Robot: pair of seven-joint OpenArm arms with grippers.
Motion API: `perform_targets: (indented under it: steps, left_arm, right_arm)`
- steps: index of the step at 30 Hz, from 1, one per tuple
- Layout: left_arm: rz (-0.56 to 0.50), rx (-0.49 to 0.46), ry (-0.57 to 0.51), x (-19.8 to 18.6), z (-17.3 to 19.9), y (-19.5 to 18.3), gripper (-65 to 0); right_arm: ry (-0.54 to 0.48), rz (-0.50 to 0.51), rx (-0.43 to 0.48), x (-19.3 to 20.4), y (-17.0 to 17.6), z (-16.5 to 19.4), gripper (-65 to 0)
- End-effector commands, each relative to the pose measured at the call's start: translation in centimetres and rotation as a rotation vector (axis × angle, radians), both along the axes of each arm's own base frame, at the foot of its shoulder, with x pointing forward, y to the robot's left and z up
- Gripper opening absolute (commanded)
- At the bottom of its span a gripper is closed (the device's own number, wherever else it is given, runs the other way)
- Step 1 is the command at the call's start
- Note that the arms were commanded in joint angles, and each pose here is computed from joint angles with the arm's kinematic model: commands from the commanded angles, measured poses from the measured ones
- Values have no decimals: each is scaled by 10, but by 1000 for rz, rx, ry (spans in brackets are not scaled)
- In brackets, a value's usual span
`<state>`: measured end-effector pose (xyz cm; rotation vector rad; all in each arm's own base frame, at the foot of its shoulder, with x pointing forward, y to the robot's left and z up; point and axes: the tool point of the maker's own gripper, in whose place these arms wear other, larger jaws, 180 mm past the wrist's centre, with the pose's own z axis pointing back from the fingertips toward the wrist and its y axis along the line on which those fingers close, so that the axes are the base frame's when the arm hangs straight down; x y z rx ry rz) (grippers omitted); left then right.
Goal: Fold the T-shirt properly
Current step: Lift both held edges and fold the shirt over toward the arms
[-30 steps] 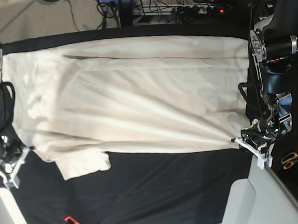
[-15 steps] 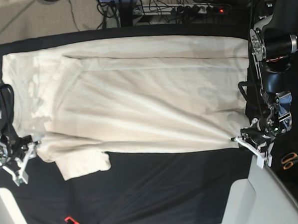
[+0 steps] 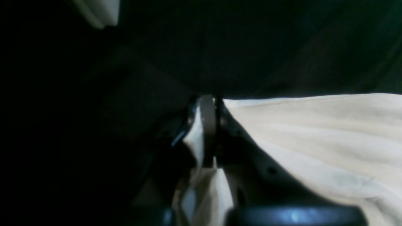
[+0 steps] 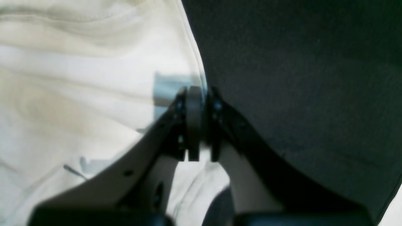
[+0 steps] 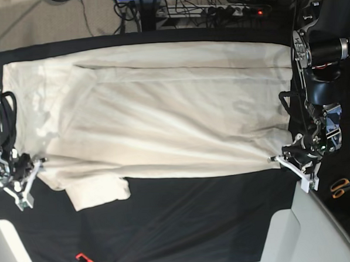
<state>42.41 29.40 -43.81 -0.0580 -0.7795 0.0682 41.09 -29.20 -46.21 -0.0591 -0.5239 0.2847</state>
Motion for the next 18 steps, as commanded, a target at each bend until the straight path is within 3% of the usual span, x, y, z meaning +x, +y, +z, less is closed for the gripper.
perform_targets:
  steps: [1,18]
  left_arm:
    - [8,14,-66,17,23,9,-650]
    - [-28,54,-189,41,67,4,-650]
  right_arm:
    - [-68,-12,-3,19,-10,21,-639]
    - [-176,-7,-12,21,-32,33,-648]
